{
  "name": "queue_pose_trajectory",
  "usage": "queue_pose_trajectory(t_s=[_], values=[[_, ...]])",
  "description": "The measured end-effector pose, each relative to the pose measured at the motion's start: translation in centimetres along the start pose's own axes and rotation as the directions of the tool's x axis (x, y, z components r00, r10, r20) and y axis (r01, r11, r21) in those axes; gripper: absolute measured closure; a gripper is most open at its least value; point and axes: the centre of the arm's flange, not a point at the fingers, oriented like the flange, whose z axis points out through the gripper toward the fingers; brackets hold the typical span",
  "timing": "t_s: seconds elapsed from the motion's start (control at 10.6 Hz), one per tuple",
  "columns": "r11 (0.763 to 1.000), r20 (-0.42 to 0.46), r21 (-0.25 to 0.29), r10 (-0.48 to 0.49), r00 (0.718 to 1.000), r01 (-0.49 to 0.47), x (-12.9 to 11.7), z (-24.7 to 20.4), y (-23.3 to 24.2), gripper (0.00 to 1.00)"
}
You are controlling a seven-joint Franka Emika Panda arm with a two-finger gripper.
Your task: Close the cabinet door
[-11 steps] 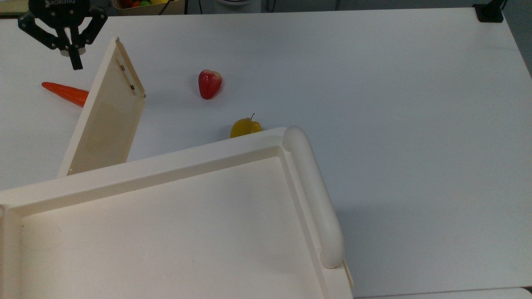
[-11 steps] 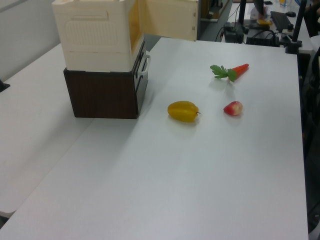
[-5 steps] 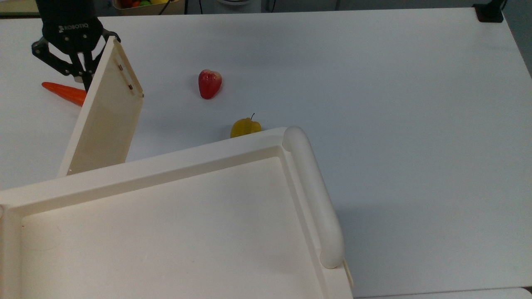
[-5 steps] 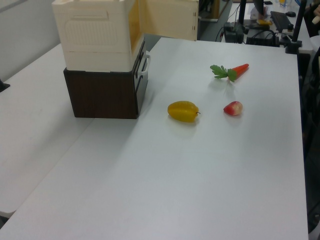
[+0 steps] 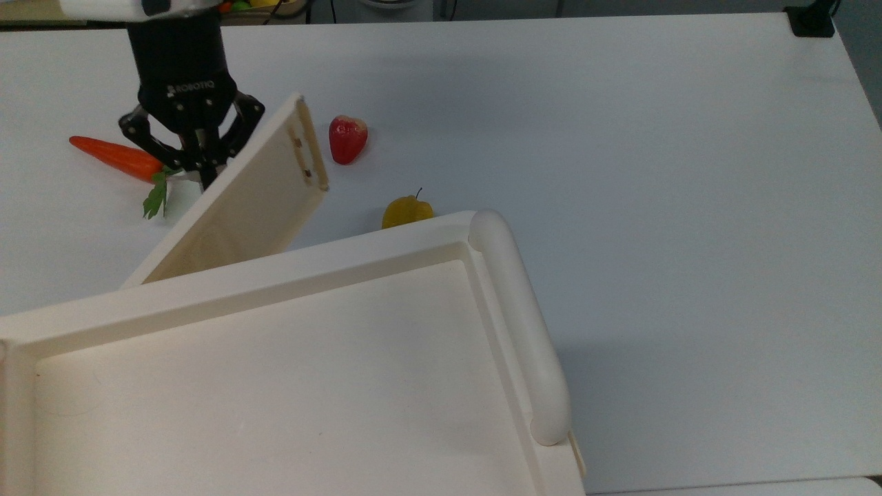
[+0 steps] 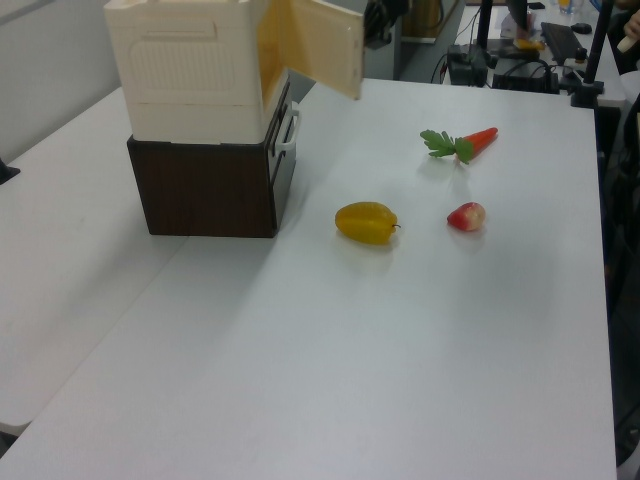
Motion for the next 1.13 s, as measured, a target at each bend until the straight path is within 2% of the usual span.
queue_pose_trajectory(t_s=[0.19, 0.28, 0.56, 0.85, 1.13], values=[[1.000, -0.036, 0.009, 0.008, 0.999, -0.008, 1.1, 1.3, -1.3, 0.99], [1.000, -0.078, 0.004, 0.009, 0.997, -0.009, 2.4, 1.9, -2.6, 0.99], [0.998, -0.178, -0.035, 0.046, 0.983, -0.053, 6.0, 4.0, -7.0, 0.99], [0.988, -0.264, -0.080, 0.108, 0.958, -0.134, 7.4, 6.5, -9.4, 0.99], [0.977, -0.337, -0.081, 0.157, 0.928, -0.195, 8.9, 6.6, -10.6, 0.99]])
